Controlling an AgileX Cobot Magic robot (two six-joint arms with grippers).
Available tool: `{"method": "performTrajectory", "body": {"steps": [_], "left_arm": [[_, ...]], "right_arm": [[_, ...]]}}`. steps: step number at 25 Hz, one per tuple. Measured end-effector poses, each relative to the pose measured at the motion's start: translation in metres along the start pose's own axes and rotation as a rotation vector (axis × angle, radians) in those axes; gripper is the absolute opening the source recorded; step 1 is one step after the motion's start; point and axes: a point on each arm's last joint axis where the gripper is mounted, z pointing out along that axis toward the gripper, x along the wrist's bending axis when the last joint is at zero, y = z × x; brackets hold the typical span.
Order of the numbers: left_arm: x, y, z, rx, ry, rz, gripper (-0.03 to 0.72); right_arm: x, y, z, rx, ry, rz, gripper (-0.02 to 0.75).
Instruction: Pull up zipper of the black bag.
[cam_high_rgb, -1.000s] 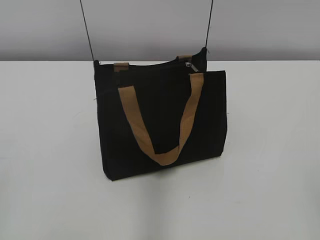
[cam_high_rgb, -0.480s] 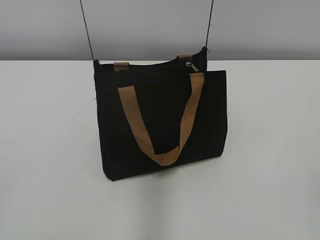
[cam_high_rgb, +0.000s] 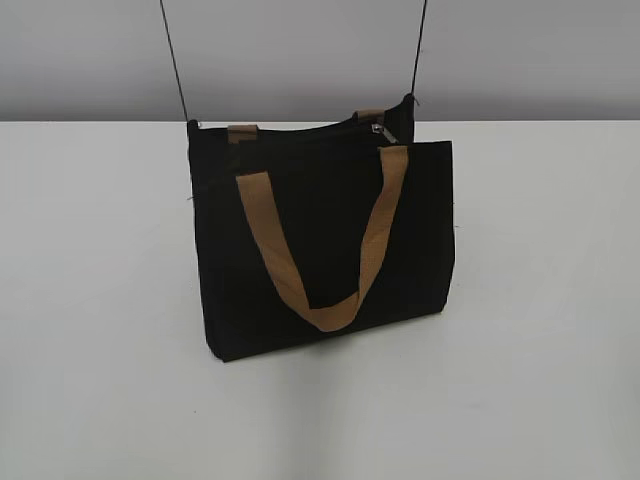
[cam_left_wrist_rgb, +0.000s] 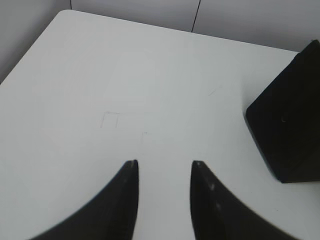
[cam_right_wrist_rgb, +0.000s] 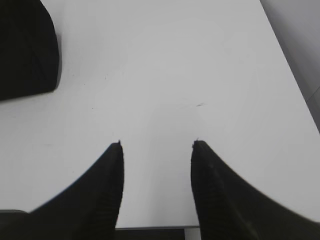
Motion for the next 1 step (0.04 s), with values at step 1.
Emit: {"method": "performTrajectory", "body": {"steps": [1], "left_arm": [[0.0000,0.0000,0.0000,0.000,0.000,0.000,0.263]], "right_arm": [[0.0000,0.0000,0.0000,0.000,0.000,0.000,0.348]]}}
